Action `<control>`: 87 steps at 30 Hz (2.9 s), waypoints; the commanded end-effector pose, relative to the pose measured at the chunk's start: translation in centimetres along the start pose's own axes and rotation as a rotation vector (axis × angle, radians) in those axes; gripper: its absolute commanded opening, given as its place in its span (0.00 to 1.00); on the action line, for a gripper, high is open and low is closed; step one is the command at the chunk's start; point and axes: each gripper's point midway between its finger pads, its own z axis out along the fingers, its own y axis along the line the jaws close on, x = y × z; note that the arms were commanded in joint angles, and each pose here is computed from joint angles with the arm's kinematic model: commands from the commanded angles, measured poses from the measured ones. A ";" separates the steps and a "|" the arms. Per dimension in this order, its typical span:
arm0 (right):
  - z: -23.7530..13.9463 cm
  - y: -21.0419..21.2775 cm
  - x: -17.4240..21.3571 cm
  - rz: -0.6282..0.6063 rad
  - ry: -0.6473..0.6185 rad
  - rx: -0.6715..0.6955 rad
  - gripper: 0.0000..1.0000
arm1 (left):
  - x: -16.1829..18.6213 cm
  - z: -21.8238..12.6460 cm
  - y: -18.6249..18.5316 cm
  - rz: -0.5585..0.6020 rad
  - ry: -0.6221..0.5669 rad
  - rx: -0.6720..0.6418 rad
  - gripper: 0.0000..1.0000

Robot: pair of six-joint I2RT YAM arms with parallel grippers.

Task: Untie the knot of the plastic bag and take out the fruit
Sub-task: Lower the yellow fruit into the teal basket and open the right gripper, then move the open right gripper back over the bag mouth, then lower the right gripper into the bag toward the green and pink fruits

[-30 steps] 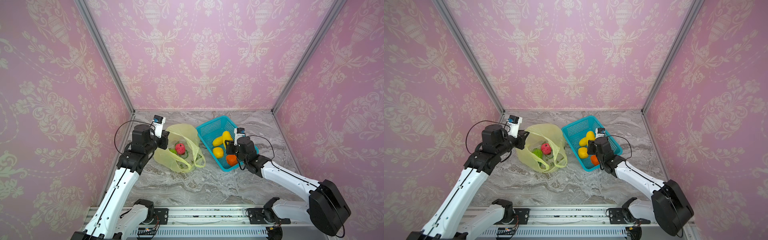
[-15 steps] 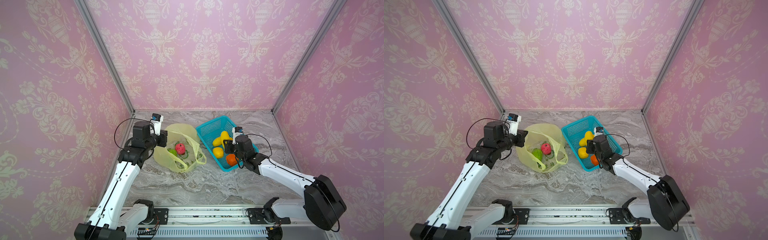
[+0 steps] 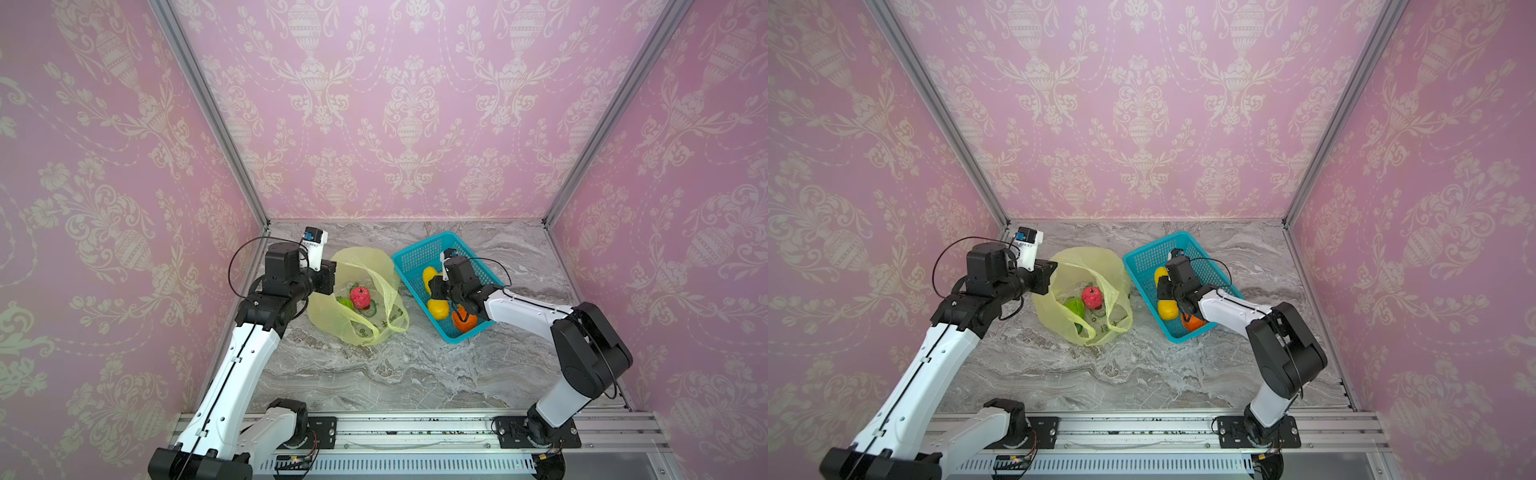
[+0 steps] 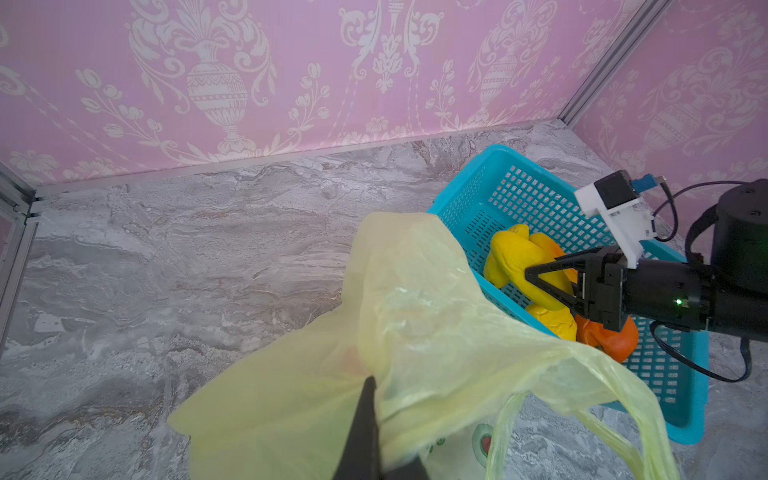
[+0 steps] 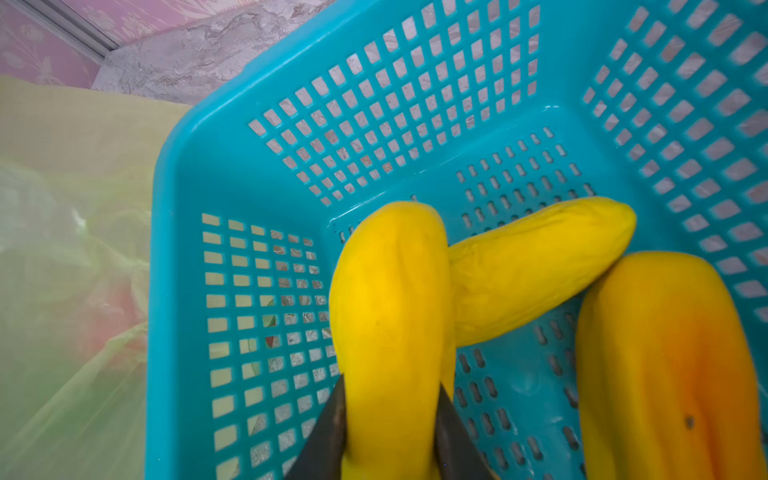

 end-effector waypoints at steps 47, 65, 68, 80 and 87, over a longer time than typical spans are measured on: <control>-17.0 18.0 3.1 -0.674 -0.383 -0.518 0.39 | -0.7 -0.5 -0.7 -0.008 -0.028 0.041 0.05; -18.4 22.2 4.0 -0.730 -0.422 -0.499 0.34 | -0.8 -0.5 -0.9 -0.008 -0.029 0.048 0.05; -17.8 23.0 4.1 -0.730 -0.398 -0.483 0.29 | -0.7 -0.5 -0.9 -0.009 -0.027 0.049 0.05; -9.2 25.9 5.8 -0.777 -0.234 -0.341 0.19 | -0.8 -0.6 -0.9 -0.010 -0.031 0.053 0.05; -6.4 25.6 6.4 -0.795 -0.221 -0.290 0.20 | -0.9 -0.7 -1.1 -0.009 -0.036 0.060 0.06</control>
